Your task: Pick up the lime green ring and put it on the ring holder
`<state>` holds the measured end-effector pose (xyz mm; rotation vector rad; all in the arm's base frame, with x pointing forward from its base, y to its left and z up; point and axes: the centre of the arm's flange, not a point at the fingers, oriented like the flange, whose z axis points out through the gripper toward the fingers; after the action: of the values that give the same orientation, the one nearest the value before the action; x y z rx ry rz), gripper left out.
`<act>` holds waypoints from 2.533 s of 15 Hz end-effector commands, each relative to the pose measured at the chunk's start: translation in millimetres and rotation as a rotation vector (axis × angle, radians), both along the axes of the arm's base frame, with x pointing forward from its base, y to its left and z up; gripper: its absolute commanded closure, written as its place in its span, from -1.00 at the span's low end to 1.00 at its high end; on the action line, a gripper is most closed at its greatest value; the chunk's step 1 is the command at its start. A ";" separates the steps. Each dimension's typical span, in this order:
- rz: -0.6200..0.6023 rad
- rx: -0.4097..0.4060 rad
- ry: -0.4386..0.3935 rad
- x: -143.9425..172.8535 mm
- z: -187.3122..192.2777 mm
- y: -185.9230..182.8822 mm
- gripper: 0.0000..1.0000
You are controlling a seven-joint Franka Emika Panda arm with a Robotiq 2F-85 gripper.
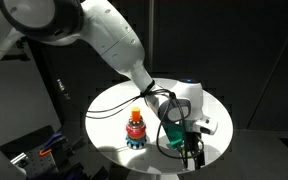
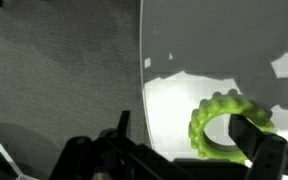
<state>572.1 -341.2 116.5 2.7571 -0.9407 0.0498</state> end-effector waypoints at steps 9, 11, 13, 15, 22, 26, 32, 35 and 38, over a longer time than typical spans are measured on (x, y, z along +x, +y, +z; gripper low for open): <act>0.077 0.014 0.056 -27.2 15.0 26.7 -1.00; 0.087 0.022 0.065 -30.5 16.3 29.4 -1.00; 0.101 0.031 0.073 -34.3 18.8 31.8 -1.00; 0.112 0.038 0.078 -38.4 21.5 34.6 -1.00; 0.155 0.050 0.093 -50.2 30.3 40.7 -1.00; 0.146 0.066 0.075 -44.7 29.2 40.3 -1.00; 0.144 0.098 0.054 -34.1 23.9 49.4 -1.00; 0.141 0.107 0.033 -30.7 20.6 52.6 -1.00; 0.121 0.122 0.006 -27.4 19.6 51.8 -1.00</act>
<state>542.2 -284.2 130.7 2.8930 -0.7752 -0.0397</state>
